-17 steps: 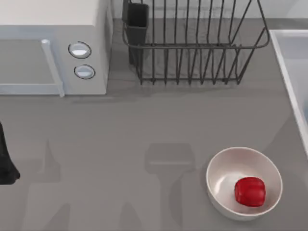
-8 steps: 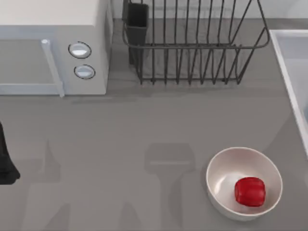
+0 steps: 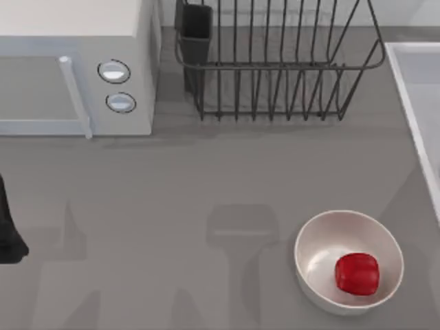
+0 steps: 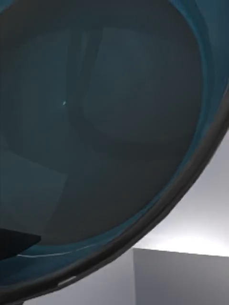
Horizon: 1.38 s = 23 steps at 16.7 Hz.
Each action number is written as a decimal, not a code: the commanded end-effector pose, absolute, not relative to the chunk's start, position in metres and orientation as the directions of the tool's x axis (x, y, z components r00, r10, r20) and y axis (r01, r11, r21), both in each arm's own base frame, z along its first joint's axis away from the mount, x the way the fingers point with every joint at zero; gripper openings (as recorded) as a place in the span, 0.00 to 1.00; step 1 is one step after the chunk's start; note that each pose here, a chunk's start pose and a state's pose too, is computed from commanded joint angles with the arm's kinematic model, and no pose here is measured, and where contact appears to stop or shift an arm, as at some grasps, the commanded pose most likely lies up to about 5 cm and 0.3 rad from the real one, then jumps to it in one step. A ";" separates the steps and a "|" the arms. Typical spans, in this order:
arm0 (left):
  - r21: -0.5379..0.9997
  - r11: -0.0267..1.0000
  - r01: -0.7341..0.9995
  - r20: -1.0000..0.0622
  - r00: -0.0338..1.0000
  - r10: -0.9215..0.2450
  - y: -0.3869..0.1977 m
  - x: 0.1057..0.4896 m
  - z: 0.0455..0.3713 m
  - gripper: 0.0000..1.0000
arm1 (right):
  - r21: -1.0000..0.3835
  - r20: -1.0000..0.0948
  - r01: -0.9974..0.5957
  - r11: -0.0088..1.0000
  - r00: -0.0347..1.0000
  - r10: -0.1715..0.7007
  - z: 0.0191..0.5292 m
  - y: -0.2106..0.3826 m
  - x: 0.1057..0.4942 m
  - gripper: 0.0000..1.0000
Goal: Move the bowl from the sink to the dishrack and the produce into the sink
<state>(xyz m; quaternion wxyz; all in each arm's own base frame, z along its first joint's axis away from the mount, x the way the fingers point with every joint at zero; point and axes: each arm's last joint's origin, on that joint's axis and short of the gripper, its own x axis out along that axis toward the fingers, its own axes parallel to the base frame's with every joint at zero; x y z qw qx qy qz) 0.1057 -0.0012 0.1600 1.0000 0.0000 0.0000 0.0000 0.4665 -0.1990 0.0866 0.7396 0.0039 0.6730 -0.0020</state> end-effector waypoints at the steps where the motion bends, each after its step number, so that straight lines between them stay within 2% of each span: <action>1: 0.000 1.000 0.000 0.000 1.000 0.000 -0.001 0.106 0.160 1.00 | 0.004 -0.996 0.007 1.000 0.093 0.003 0.104 -0.205 0.457 0.00; 5: 0.000 1.000 0.000 0.000 1.000 0.000 -0.001 0.106 0.160 1.00 | 0.000 -0.995 0.005 1.000 0.098 0.000 0.200 -0.225 0.394 0.00; 9: 0.000 1.000 0.000 0.000 1.000 0.000 -0.001 0.106 0.160 1.00 | -0.012 -0.994 0.006 1.000 0.112 -0.013 0.292 -0.219 0.299 0.00; 12: 0.000 1.000 0.000 0.000 1.000 0.000 -0.001 0.106 0.160 1.00 | -0.014 -0.994 0.007 1.000 0.112 -0.014 0.332 -0.200 0.234 0.00; 14: 0.000 1.000 0.000 0.000 1.000 0.000 -0.001 0.106 0.160 1.00 | -0.008 -0.994 0.008 1.000 0.108 -0.009 0.344 -0.188 0.205 0.00; 17: 0.000 1.000 0.000 0.000 1.000 0.000 -0.001 0.106 0.160 1.00 | -0.001 -0.995 0.008 1.000 0.104 -0.002 0.351 -0.180 0.186 0.00; 23: 0.000 1.000 0.000 0.000 1.000 0.000 -0.001 0.106 0.160 1.00 | -0.014 -0.994 0.003 1.000 0.109 -0.015 0.352 -0.179 0.189 0.00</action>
